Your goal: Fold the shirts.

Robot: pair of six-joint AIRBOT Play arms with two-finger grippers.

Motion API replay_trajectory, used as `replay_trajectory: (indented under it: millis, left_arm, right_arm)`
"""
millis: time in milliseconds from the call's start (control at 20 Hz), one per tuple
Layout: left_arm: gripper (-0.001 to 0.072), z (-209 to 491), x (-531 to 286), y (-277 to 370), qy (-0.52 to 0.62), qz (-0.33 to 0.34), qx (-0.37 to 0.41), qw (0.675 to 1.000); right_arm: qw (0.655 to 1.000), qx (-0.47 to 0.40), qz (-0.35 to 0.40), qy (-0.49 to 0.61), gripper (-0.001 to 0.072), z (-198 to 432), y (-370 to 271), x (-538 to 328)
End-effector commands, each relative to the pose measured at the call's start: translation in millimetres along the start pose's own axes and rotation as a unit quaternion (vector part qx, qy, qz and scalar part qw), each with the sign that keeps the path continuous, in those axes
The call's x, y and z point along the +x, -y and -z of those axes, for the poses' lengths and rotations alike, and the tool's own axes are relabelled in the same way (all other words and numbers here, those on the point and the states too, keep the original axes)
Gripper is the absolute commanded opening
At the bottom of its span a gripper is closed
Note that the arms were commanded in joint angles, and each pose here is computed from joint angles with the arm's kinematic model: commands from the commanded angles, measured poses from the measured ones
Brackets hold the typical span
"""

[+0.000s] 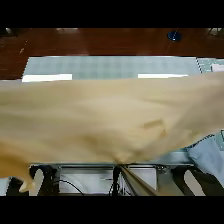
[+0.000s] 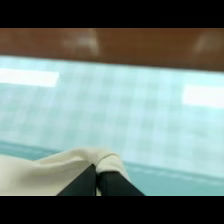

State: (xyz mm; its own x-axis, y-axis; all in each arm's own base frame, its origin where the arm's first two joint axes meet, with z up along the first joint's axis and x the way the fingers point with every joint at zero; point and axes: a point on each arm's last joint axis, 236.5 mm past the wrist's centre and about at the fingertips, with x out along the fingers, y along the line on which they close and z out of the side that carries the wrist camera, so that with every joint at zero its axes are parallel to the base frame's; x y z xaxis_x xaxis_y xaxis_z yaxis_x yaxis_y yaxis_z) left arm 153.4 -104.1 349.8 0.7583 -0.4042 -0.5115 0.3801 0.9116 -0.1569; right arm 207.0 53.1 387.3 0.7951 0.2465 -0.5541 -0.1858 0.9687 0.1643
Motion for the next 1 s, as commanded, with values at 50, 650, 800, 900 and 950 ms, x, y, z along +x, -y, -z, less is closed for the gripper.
replay_trajectory:
  millis: [50,650,800,900,950]
  left_arm:
    - [0.0021,27.3,96.2,-49.5,-0.043,0.058,-0.101,0.992]
    - [0.0022,99.2,307.4,-202.8,-0.173,0.113,-0.234,0.950]
    - [0.0022,101.7,331.2,-231.2,-0.171,0.108,-0.259,0.944]
    - [0.0023,103.7,347.6,-232.6,-0.170,0.124,-0.280,0.937]
    - [0.0023,105.9,355.2,-230.7,-0.170,0.135,-0.293,0.931]
  right_arm:
    - [0.984,0.049,-0.063,-0.159,0.0021,25.5,28.7,110.6]
    - [0.988,0.002,0.021,-0.154,0.0022,38.8,72.5,424.8]
    - [0.988,0.003,0.029,-0.150,0.0023,48.2,82.6,455.2]
    - [0.986,0.010,0.029,-0.164,0.0023,63.7,85.8,473.1]
    - [0.984,0.018,0.024,-0.176,0.0023,74.1,85.0,481.5]
